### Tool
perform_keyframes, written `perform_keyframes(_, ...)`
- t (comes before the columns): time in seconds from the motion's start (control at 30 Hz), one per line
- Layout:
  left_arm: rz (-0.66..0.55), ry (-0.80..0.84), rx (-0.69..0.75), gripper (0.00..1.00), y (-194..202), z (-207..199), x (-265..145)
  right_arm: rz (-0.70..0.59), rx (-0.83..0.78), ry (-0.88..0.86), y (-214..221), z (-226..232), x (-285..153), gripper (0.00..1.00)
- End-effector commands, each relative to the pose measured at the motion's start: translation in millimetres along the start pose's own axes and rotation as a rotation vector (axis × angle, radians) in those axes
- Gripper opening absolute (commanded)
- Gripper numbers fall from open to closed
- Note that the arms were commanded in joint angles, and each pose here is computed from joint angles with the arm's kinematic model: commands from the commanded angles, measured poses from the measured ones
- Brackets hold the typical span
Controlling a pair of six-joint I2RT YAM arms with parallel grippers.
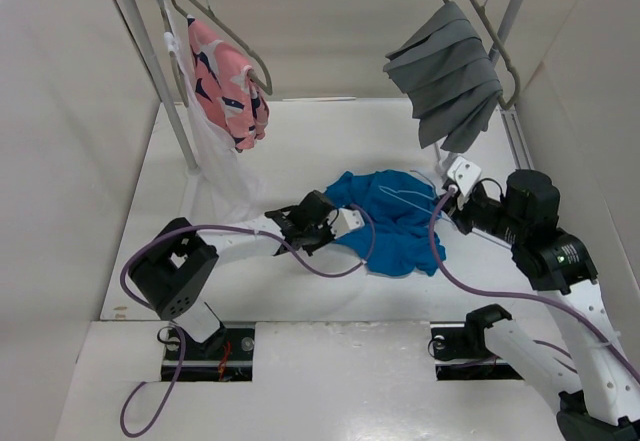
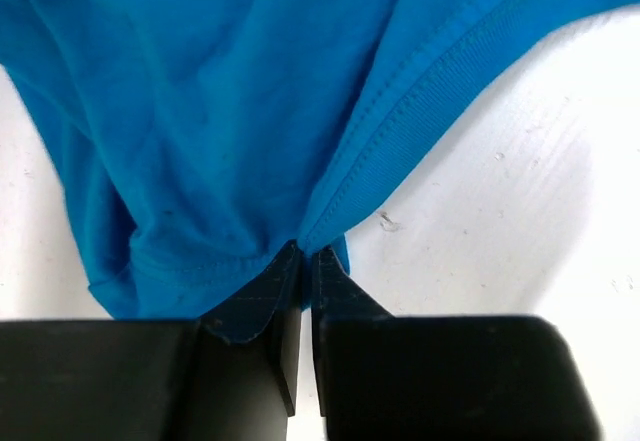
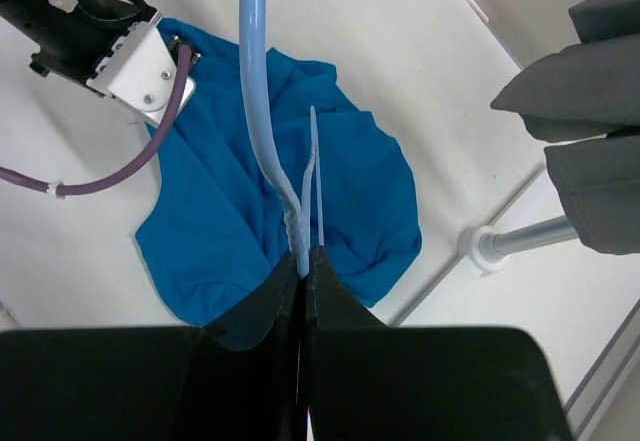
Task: Place the t-shirt on the hanger
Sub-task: Place tshirt on hanger
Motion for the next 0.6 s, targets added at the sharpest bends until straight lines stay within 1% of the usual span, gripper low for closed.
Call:
perform_keyframes(0.0,-0.01,0.042,-0.001,0.0,-10.0,-4.3,-9.0,-0.015,0.009,0.011,-2.4,-0.7,-1.8,0.0)
perform_keyframes(0.03,-0.018,0.086,-0.009,0.0,-12.7,-8.0,-13.4,-0.018,-0.001,-0.01,-2.2,2.4,-1.8,0.0)
perform_keyframes(0.1,-0.039,0.12,-0.034,0.0,-27.9,2.3,-25.0,-0.037,-0.01,-0.065,-5.1,10.9,-3.5,0.0)
perform_keyframes(0.13,0.005,0.157,-0.044,0.0,-23.2,1.5,-32.4,-0.048,-0.028,-0.096,-5.6,15.3,-3.7,0.0)
perform_keyframes(0.17,-0.035,0.188,-0.048,0.0,-43.4,6.9,-43.0,-0.085,-0.038,-0.144,-12.4,22.1,-5.7,0.0)
perform_keyframes(0.23,-0.027,0.225,-0.033,0.0,-53.5,8.2,-52.8,-0.084,-0.046,-0.233,-11.1,37.6,-7.2,0.0)
perform_keyframes(0.27,-0.003,0.268,-0.04,0.0,-53.6,2.6,-61.2,-0.07,-0.046,-0.257,-7.7,42.8,-8.5,0.0)
perform_keyframes(0.3,-0.024,0.28,-0.026,0.0,-67.8,4.8,-67.4,-0.048,-0.036,-0.298,-3.9,51.6,-13.1,0.0)
perform_keyframes(0.37,-0.008,0.324,-0.024,0.0,-70.4,0.0,-74.7,-0.047,-0.035,-0.35,-2.8,62.0,-15.6,0.0)
perform_keyframes(0.43,-0.034,0.372,-0.024,0.0,-78.6,-5.6,-80.2,-0.066,-0.035,-0.376,-3.8,67.9,-16.7,0.0)
perform_keyframes(0.57,-0.052,0.391,-0.023,0.0,-88.7,-6.0,-84.9,-0.184,-0.043,-0.338,-18.1,65.3,-11.1,0.0)
Point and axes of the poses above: each gripper's point midway between its finger pads, its own x axis out along the fingers, its own z axis along the line the jaws close on, y = z × x, the point moved 3 cm from there along -x, back along the fingers, and after that the axes turned 9 degrees about -x, right-handed, at the moved point
